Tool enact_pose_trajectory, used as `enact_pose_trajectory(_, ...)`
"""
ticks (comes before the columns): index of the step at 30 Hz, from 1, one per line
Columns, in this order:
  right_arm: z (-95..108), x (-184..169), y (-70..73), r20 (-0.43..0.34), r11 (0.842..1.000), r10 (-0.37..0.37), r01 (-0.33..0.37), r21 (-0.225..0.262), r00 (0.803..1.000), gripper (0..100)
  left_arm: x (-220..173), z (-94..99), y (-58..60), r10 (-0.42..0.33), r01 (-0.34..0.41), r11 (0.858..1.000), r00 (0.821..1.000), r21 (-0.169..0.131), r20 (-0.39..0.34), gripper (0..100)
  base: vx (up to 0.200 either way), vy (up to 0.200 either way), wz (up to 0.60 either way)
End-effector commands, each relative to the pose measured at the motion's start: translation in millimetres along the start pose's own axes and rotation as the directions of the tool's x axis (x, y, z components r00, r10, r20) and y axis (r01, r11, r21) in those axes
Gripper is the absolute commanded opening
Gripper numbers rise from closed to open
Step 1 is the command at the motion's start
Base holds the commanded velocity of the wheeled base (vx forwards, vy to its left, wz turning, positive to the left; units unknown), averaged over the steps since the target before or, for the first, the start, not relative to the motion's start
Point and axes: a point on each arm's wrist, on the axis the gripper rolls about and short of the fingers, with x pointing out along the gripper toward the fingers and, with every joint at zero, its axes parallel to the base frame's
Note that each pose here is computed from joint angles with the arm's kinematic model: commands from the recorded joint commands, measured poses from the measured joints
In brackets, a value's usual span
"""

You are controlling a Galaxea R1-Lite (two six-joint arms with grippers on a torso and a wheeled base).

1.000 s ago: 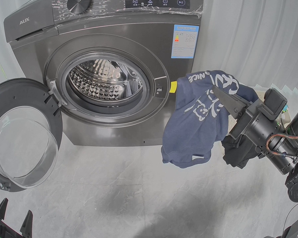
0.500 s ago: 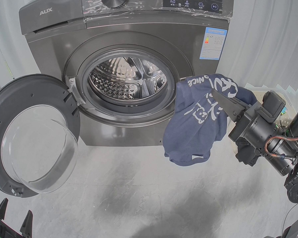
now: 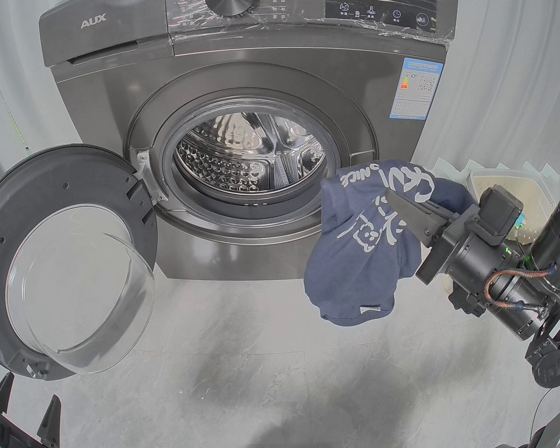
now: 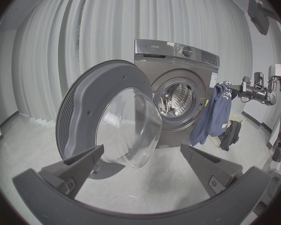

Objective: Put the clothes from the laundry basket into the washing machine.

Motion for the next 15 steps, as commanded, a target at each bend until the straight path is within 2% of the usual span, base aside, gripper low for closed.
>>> enact_pose_trajectory(1, -7.6, 13.3, 9.3, -0.008, 0.999, 0.033, -0.033, -0.001, 0.999, 0, 0.1, -4.8, 0.1, 0.001, -0.001, 1.000, 1.000, 0.007, -0.001, 100, 0.000, 0.000, 0.00)
enact_pose_trajectory(5, -12.8, 13.1, 24.0, -0.026, 0.996, 0.085, -0.084, 0.022, 0.996, 0, 0.1, -5.1, 0.0, 0.001, -0.001, 1.000, 1.000, 0.023, 0.001, 100, 0.000, 0.000, 0.00)
enact_pose_trajectory(8, -20.7, 12.5, 31.1, -0.053, 0.993, 0.111, -0.109, 0.047, 0.992, 0, 0.1, -5.1, 0.0, 0.002, -0.003, 0.999, 1.000, 0.049, 0.001, 100, 0.000, 0.000, 0.00)
enact_pose_trajectory(10, -22.3, 12.4, 36.0, -0.056, 0.987, 0.129, -0.123, 0.107, 0.990, 0, -0.1, -5.1, -0.2, -0.008, 0.008, 0.997, 1.000, 0.078, 0.002, 100, 0.000, 0.000, 0.00)
enact_pose_trajectory(12, -19.4, 15.2, 36.5, -0.027, 0.984, 0.129, -0.124, 0.128, 0.991, 0, -0.1, -4.8, -0.6, -0.025, 0.025, 0.996, 1.000, 0.089, 0.005, 100, 0.000, 0.000, 0.00)
enact_pose_trajectory(14, -22.8, 19.2, 36.1, -0.011, 0.985, 0.118, -0.116, 0.129, 0.993, 0, -0.1, -4.7, -1.0, -0.044, 0.043, 0.996, 0.999, 0.084, 0.006, 100, 0.000, 0.000, 0.00)
enact_pose_trajectory(15, -23.9, 21.0, 36.3, 0.002, 0.986, 0.109, -0.108, 0.128, 0.994, 0, -2.5, 5.4, -1.3, -0.042, 0.039, 0.997, 0.998, 0.062, 0.055, 100, 0.000, 0.000, 0.00)
